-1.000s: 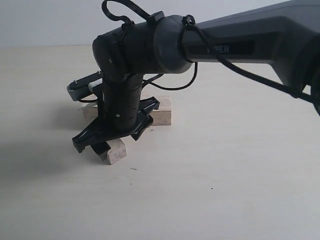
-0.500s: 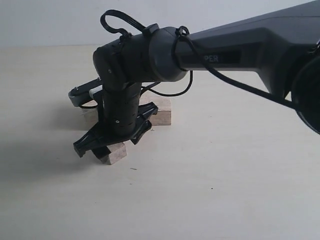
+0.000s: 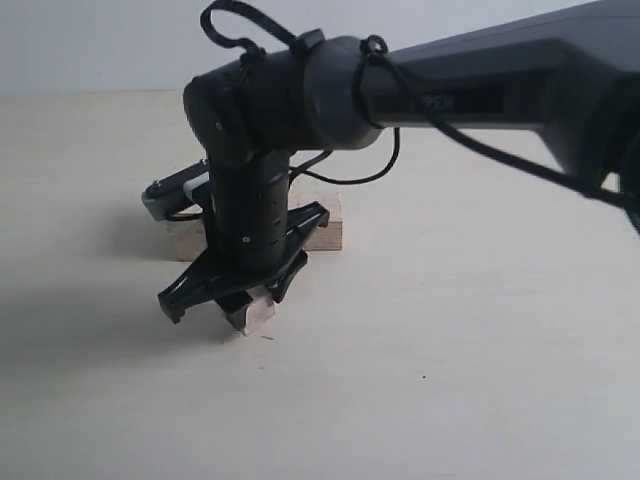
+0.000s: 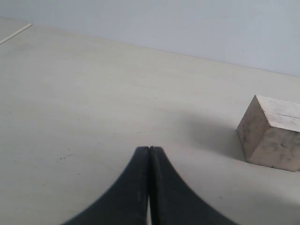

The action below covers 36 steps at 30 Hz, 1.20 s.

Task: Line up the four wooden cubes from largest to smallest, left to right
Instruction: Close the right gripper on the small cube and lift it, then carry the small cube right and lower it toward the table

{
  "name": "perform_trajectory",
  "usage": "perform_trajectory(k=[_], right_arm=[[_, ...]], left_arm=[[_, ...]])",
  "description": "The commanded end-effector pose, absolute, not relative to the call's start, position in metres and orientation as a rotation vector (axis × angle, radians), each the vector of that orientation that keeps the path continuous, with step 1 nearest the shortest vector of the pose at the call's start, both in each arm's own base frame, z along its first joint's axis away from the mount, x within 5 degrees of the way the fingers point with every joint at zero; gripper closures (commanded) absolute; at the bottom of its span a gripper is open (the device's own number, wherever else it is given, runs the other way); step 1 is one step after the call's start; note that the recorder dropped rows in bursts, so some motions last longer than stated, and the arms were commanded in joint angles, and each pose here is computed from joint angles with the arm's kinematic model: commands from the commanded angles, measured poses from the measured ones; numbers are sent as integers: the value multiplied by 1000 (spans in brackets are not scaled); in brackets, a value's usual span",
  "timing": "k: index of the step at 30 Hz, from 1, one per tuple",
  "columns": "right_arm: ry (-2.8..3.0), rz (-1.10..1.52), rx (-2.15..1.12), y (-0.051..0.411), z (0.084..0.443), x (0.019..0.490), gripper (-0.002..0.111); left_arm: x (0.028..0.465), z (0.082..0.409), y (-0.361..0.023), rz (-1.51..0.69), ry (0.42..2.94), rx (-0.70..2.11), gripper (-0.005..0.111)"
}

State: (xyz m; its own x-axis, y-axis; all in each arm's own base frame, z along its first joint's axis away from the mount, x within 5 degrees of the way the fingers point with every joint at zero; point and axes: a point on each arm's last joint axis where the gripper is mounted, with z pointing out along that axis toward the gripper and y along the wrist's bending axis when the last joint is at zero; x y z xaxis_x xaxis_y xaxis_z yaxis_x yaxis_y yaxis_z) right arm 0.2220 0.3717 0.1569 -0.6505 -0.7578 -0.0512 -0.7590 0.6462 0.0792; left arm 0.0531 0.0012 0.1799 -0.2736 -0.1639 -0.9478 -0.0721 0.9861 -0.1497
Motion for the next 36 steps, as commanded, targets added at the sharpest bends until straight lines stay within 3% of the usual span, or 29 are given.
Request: perform_trajectory(k=[1,5,10,16,22,26,36], right_arm=[[2717,143,-1438,351,214,223,108],[2636,156,-1485,323,253,236,108],[2620,123,-1262,270,293,274,108],[2616,26,-1157,201,306,321,108],[2389,210,-1518,184,286,341,108],[2269,184,-1791,186,260,348,108],[2472,148,-1702,189,209,366,108]], left_arm=[[53,180,1,-94,1842,-166,107],[53,180,1,-94,1842,-166,107],[53,180,1,-94,1842,-166,107],[53,180,1,-94,1842,-166,107],[53,180,1,-94,1842,-166,107],[53,180,1,-94,1842,-166,107],[53,180,1,-94,1842,-166,107]])
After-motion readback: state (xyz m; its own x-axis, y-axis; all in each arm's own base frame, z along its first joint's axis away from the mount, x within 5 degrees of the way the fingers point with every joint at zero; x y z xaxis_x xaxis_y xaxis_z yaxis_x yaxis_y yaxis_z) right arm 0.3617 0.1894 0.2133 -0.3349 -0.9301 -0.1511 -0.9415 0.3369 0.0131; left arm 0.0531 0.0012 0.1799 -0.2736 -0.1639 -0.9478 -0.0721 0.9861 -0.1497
